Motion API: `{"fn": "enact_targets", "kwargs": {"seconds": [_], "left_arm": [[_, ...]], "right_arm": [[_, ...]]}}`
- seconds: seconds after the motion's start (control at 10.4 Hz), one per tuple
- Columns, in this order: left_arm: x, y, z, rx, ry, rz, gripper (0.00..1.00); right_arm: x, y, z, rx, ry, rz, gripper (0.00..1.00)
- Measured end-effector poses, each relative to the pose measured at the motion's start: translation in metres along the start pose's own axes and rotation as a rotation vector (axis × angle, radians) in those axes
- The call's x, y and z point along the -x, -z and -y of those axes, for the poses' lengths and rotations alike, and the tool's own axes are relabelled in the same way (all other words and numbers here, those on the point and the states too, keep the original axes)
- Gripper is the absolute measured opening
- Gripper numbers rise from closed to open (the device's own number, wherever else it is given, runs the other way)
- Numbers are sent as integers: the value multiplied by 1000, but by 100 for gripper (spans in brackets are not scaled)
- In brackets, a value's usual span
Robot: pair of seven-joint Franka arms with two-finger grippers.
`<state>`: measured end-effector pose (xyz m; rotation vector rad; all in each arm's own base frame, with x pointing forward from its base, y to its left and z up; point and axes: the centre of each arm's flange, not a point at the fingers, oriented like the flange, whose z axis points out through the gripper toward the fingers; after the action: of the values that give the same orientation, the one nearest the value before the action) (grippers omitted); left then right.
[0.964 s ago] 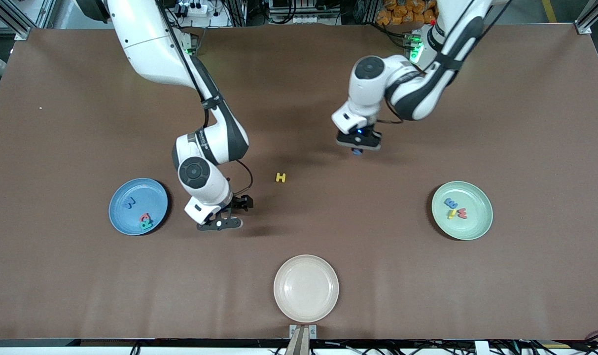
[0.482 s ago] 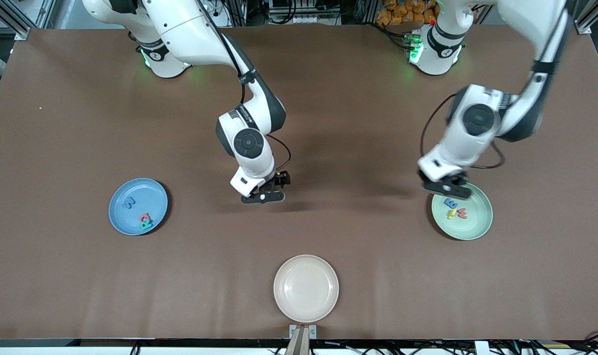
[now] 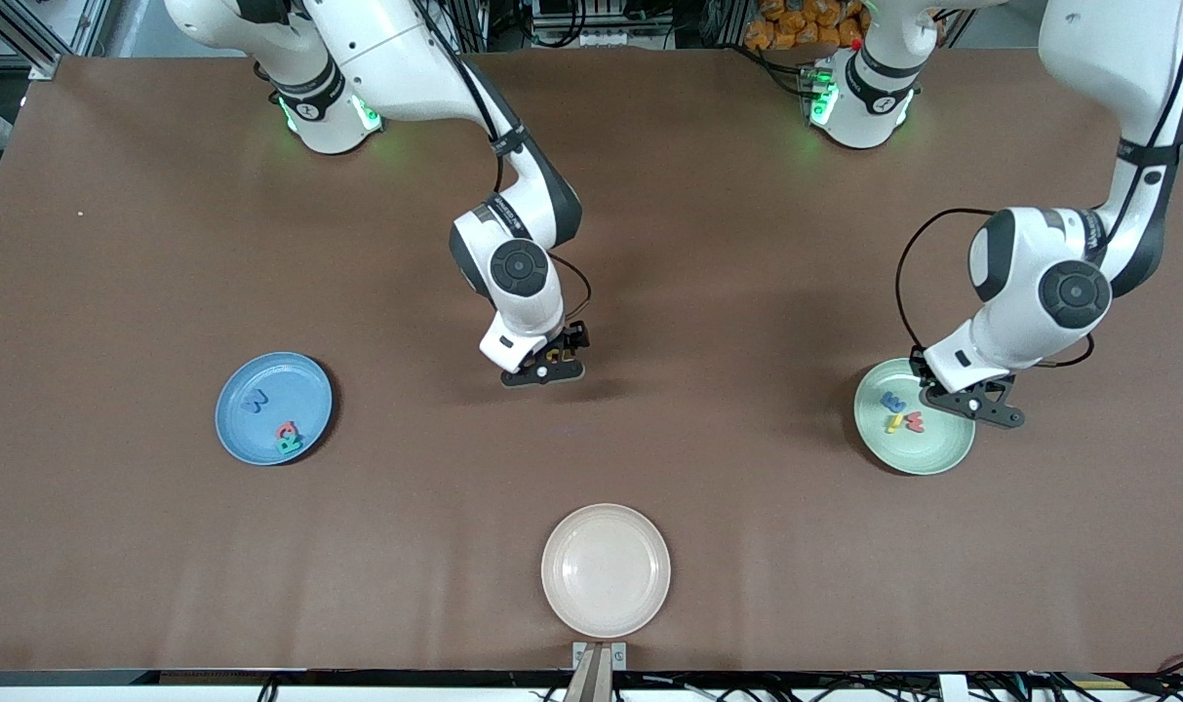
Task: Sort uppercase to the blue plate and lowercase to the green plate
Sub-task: 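Place the blue e on the green plate while the right gripper grasps H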
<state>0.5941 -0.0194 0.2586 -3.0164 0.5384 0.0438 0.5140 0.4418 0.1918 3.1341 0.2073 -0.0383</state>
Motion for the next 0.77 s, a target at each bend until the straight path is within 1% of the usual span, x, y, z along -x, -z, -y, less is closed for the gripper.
{"fn": "enact_targets", "kwargs": {"seconds": [0.1, 0.29, 0.39, 0.48, 0.58, 0.67, 0.77], "left_arm": [[-7, -1, 7, -5, 8, -7, 38], [-21, 19, 20, -24, 20, -46, 66], [-30, 38, 25, -32, 24, -57, 79], [-40, 68, 28, -39, 25, -66, 93], [-48, 113, 26, -46, 22, -77, 100], [-49, 166, 21, -51, 39, -89, 100], [-42, 223, 17, -39, 95, -103, 100]], "right_arm": [[0, -3, 1, 0, -7, -4, 100], [2, -10, 2, 1, -34, -9, 100], [3, -12, 3, 2, -58, -11, 100], [3, -14, 4, 3, -79, -10, 100], [4, -14, 5, 3, -94, -10, 100], [4, -15, 5, 4, -104, -9, 100], [4, -15, 5, 4, -108, -10, 98]]}}
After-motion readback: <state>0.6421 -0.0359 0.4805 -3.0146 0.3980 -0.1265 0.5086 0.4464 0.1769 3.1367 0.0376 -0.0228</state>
